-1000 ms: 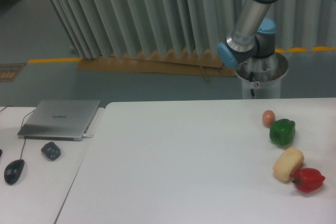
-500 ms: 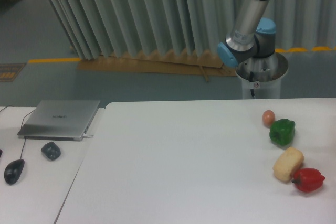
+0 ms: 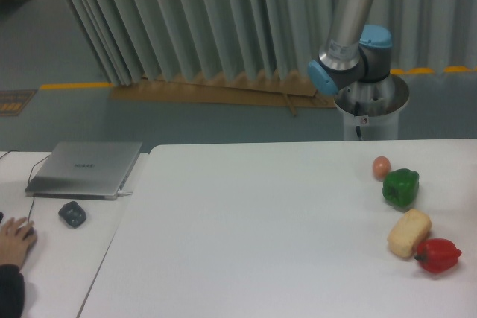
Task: Place the yellow pepper on the table
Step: 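Carry the held yellow pepper in and lower it beside the bread roll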
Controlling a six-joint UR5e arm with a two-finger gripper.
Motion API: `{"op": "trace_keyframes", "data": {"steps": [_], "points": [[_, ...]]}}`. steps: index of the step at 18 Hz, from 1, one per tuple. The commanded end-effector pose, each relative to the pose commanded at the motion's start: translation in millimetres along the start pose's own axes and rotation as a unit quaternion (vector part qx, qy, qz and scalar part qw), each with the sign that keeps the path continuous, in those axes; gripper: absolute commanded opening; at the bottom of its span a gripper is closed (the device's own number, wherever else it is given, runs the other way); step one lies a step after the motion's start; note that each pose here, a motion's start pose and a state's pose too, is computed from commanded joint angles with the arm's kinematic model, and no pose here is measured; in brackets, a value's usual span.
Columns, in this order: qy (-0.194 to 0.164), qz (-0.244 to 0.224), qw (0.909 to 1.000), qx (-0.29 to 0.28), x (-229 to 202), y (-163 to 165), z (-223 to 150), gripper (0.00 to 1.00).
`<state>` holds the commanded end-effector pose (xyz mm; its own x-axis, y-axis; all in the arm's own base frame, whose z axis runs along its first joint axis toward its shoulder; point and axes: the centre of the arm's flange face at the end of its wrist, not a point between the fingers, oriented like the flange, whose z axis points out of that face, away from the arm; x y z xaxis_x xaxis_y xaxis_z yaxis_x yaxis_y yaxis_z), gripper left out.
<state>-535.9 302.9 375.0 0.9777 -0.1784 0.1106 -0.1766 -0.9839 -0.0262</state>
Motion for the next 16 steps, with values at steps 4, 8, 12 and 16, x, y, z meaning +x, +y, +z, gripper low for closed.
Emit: {"op": "trace_keyframes", "data": {"steps": [4, 8, 12, 16], "points": [[0.001, -0.051, 0.9987, -0.006, 16, -42, 3, 0.51], [-0.001, -0.084, 0.9965, -0.008, 31, -74, 4, 0.51], [0.001, -0.098, 0.9952, -0.002, 53, -117, 8, 0.51], [-0.005, -0.133, 0.9911, -0.001, 76, -159, 15, 0.51]]}}
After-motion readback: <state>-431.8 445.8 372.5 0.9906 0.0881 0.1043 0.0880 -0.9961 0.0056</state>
